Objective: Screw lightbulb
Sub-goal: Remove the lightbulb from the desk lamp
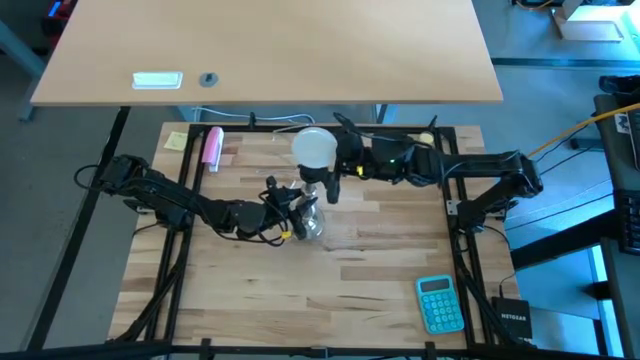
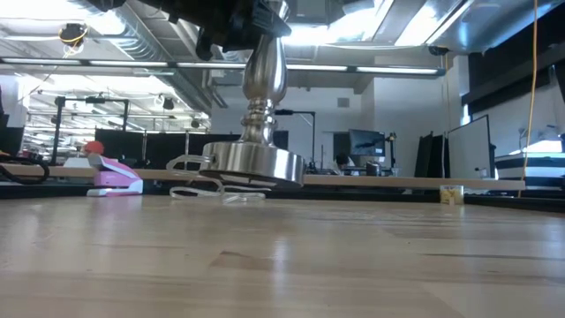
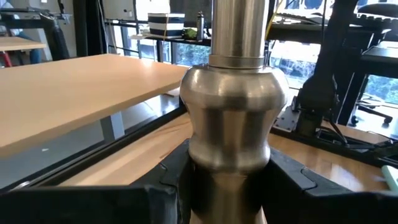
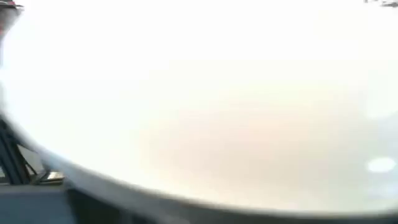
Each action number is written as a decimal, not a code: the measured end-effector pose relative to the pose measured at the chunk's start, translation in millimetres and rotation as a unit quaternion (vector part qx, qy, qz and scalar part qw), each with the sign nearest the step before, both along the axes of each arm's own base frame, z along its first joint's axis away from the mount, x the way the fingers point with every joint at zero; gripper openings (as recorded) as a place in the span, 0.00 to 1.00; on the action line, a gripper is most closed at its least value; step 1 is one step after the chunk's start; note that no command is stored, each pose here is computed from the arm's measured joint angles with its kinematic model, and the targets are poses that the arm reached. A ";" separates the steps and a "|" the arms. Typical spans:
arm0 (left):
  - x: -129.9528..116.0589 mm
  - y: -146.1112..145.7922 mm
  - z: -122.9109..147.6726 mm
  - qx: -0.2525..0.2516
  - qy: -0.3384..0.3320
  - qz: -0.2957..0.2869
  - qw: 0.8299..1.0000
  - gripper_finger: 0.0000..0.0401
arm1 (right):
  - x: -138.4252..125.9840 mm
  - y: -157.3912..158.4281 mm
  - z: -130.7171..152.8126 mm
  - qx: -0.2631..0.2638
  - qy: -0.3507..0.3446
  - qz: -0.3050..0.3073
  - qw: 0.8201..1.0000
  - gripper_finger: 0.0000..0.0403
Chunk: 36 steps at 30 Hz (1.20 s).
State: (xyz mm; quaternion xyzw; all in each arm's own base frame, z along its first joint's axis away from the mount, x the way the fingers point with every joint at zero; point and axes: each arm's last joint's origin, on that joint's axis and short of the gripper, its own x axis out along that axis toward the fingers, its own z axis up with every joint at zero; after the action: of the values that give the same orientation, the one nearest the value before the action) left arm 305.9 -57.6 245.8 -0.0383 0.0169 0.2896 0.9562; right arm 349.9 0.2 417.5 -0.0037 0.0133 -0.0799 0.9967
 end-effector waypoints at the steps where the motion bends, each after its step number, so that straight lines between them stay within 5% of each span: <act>1: 0.0 0.0 0.0 0.000 0.000 0.000 1.000 0.30 | -2.0 0.0 1.6 -0.001 0.000 0.001 1.000 0.60; 5: -0.1 -0.7 -0.4 0.003 0.004 -0.003 1.000 0.30 | -4.4 0.9 0.4 0.004 0.014 0.024 1.000 0.40; 9: 0.8 -1.8 -0.9 0.003 0.008 -0.032 0.999 0.30 | -7.5 2.3 -0.3 0.006 0.030 0.053 0.998 0.40; 12: 2.3 -4.7 0.7 0.009 0.005 -0.086 0.996 0.30 | -11.6 6.5 2.8 -0.001 0.028 0.134 0.991 0.40; 21: 4.8 -19.2 6.1 0.002 -0.023 -0.331 0.943 0.30 | -24.1 21.5 9.6 -0.007 0.009 0.414 0.910 0.39; 24: 4.7 -21.2 6.4 -0.008 -0.027 -0.366 0.930 0.30 | -22.8 22.9 7.7 -0.018 0.004 0.450 0.893 0.39; 28: 4.6 -21.7 6.2 -0.011 -0.026 -0.374 0.927 0.30 | -19.2 23.2 5.9 -0.015 0.003 0.446 0.895 0.39; 33: 4.7 -19.7 5.1 -0.014 -0.022 -0.334 0.942 0.30 | -15.5 22.2 5.4 -0.006 0.011 0.348 0.938 0.41; 36: 4.5 -17.8 4.9 -0.011 -0.021 -0.284 0.959 0.30 | -22.9 17.6 8.4 -0.006 0.027 0.291 0.956 0.63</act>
State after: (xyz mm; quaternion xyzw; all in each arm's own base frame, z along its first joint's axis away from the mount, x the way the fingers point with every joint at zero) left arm 310.4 -75.4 250.8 -0.0484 0.0099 0.0052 0.9988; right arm 327.0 17.9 425.9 -0.0158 0.0377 0.2138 0.9760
